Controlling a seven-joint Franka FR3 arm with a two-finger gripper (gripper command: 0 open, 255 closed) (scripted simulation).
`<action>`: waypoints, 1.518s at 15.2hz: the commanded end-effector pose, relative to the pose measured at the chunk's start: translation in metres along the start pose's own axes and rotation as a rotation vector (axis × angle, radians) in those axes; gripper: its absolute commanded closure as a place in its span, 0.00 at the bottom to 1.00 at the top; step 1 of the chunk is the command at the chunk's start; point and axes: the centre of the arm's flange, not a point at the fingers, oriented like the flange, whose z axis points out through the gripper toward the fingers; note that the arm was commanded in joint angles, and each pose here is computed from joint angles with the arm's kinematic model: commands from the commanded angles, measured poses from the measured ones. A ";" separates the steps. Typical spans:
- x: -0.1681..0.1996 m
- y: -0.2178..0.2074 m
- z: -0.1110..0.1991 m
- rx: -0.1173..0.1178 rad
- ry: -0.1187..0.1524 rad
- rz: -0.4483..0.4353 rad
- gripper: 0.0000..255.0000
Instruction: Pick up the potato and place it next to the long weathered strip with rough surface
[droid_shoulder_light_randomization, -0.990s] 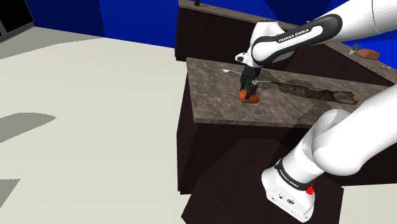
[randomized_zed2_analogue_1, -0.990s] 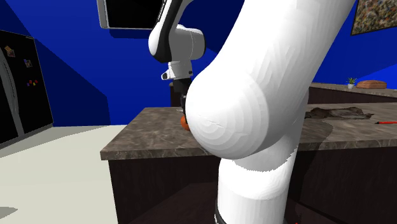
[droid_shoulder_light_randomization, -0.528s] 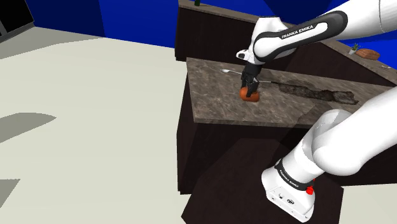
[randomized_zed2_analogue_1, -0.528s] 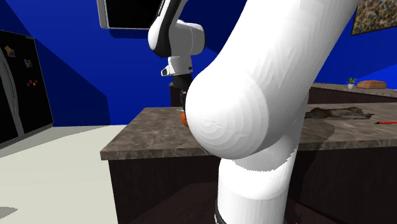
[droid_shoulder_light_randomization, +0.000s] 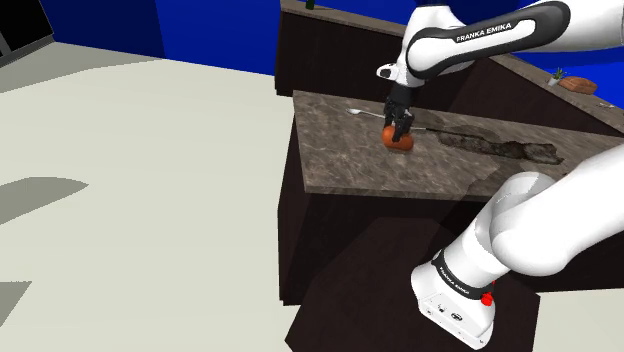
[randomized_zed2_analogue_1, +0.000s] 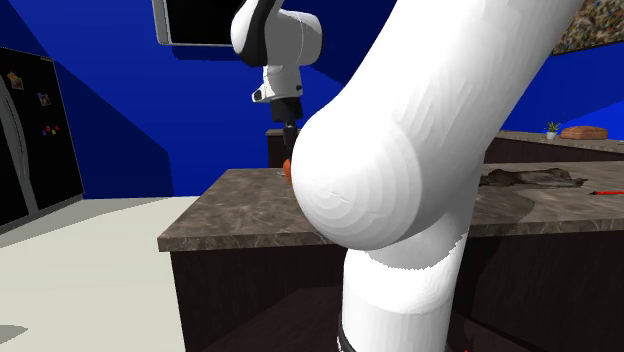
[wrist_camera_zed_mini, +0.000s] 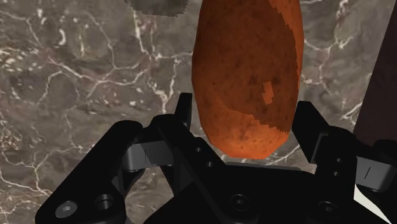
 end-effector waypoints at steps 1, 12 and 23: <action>-0.002 -0.001 -0.010 0.000 0.000 0.000 1.00; -0.009 -0.005 -0.068 0.000 0.000 0.000 1.00; -0.114 -0.025 -0.066 0.000 0.000 0.000 1.00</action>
